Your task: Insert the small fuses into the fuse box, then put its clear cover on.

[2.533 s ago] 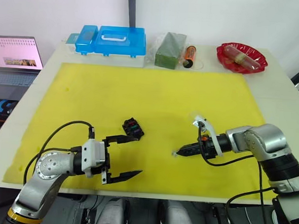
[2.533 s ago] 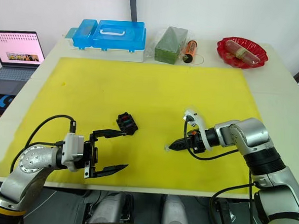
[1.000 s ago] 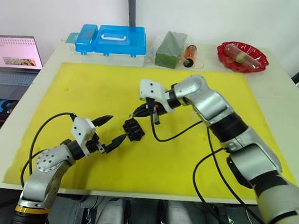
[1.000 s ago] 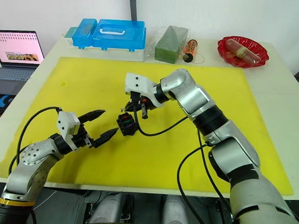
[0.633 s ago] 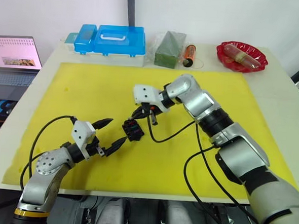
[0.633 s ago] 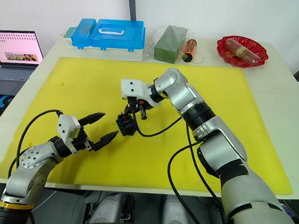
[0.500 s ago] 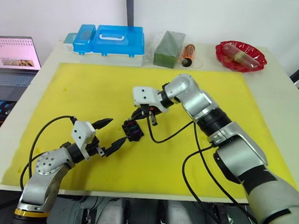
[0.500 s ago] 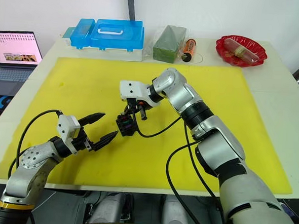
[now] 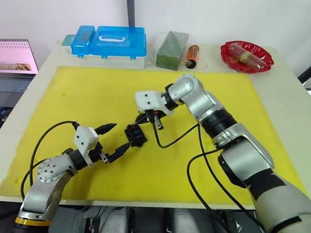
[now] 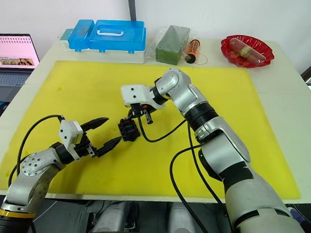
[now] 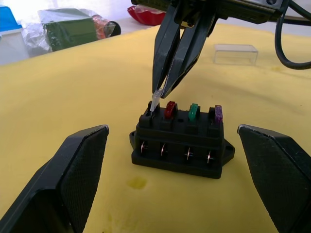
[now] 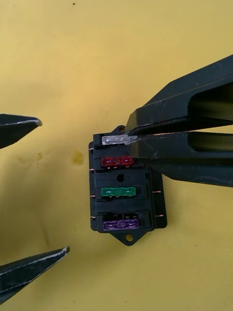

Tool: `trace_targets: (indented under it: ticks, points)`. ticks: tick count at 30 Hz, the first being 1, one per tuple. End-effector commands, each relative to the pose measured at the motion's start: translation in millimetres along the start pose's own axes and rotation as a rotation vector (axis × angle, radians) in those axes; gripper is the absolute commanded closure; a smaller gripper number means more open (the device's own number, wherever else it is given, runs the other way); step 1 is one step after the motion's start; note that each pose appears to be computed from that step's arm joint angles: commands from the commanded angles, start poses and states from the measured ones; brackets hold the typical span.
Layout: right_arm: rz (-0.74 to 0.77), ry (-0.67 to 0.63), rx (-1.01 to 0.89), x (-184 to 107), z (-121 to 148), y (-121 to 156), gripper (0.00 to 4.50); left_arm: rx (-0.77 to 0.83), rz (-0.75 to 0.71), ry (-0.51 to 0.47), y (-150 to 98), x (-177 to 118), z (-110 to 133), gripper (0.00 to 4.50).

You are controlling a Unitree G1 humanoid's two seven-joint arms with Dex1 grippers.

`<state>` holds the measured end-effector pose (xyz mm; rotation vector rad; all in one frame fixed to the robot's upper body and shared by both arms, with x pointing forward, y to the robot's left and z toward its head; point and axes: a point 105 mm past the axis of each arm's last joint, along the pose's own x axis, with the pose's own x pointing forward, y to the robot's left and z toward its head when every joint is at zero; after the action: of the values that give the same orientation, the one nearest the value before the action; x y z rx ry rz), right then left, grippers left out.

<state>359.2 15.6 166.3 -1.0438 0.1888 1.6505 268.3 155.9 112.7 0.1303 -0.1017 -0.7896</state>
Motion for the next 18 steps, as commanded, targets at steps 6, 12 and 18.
trace_targets:
  ticks: [6, 12, 18]
  points:
    - [-0.002, -0.013, -0.021, -2.7, 10.2, -6.8, 4.47, 0.042, 0.01, -0.025, 2.2, -1.7, 6.1, 0.0]
    - [0.0, -0.023, -0.028, -1.6, 14.5, -8.9, 4.47, 0.041, 0.018, -0.023, 2.8, -2.2, 4.1, 0.0]
    - [-0.005, -0.031, -0.029, -4.3, 17.6, -11.4, 4.47, 0.041, 0.024, -0.022, 3.2, -3.3, 2.6, 0.0]
